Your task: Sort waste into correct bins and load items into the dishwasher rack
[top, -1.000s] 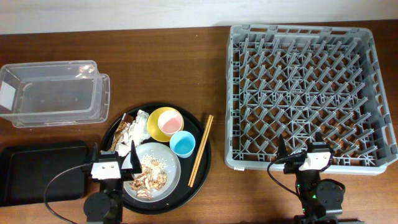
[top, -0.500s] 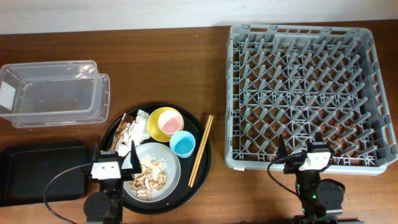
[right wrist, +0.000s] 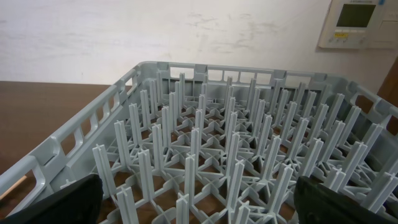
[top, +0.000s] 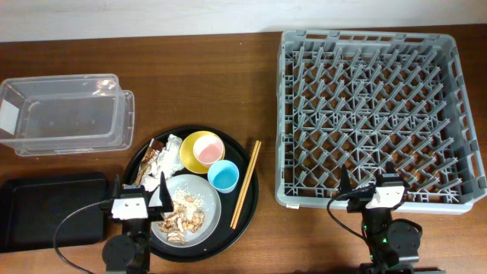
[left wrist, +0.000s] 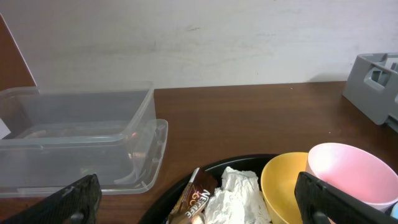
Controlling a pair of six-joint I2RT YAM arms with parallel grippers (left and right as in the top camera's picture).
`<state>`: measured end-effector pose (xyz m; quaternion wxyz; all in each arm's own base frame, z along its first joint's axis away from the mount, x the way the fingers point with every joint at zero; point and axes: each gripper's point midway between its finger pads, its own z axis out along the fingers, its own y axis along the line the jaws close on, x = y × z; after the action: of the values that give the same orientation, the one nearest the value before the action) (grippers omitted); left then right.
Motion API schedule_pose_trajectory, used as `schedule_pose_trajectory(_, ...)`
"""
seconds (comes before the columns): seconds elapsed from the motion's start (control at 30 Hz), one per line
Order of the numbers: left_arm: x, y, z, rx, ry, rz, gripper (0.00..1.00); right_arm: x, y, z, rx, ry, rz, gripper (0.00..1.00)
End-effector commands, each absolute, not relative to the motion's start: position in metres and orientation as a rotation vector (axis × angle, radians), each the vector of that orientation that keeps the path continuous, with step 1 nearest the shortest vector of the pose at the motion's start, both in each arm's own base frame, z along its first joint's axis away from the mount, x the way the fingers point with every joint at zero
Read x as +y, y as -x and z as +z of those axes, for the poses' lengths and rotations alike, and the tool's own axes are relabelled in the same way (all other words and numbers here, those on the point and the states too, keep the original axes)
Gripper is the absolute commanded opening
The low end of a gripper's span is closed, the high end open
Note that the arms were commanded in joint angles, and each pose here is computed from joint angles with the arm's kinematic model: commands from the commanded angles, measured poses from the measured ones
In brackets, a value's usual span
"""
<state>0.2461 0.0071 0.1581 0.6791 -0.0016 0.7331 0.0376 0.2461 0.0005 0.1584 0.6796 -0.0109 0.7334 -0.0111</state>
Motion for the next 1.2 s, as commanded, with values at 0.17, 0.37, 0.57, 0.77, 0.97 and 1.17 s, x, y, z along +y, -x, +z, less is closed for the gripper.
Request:
schedule_pose_trajectory(0.17, 0.008, -0.246, 0.158, 1.645, -0.009, 0.096, 0.99, -0.004, -0.246, 0.155, 1.652, 0.006, -0.043, 0.98)
schedule_pose_trajectory(0.37, 0.008, -0.246, 0.158, 1.645, -0.009, 0.096, 0.99, -0.004, -0.246, 0.155, 1.652, 0.006, -0.043, 0.98)
schedule_pose_trajectory(0.57, 0.008, -0.246, 0.158, 1.645, -0.010, 0.096, 0.99, -0.004, -0.246, 0.155, 1.652, 0.006, -0.043, 0.99)
schedule_pose_trajectory(0.77, 0.008, -0.246, 0.158, 1.645, -0.009, 0.096, 0.99, -0.004, -0.246, 0.155, 1.652, 0.006, -0.043, 0.98)
schedule_pose_trajectory(0.97, 0.008, -0.246, 0.158, 1.645, -0.009, 0.096, 0.99, -0.004, -0.246, 0.155, 1.652, 0.006, -0.043, 0.98)
schedule_pose_trajectory(1.17, -0.041, -0.242, 0.166, 1.599, -0.213, -0.148, 0.99, -0.004, -0.246, 0.155, 1.652, 0.006, -0.043, 0.98)
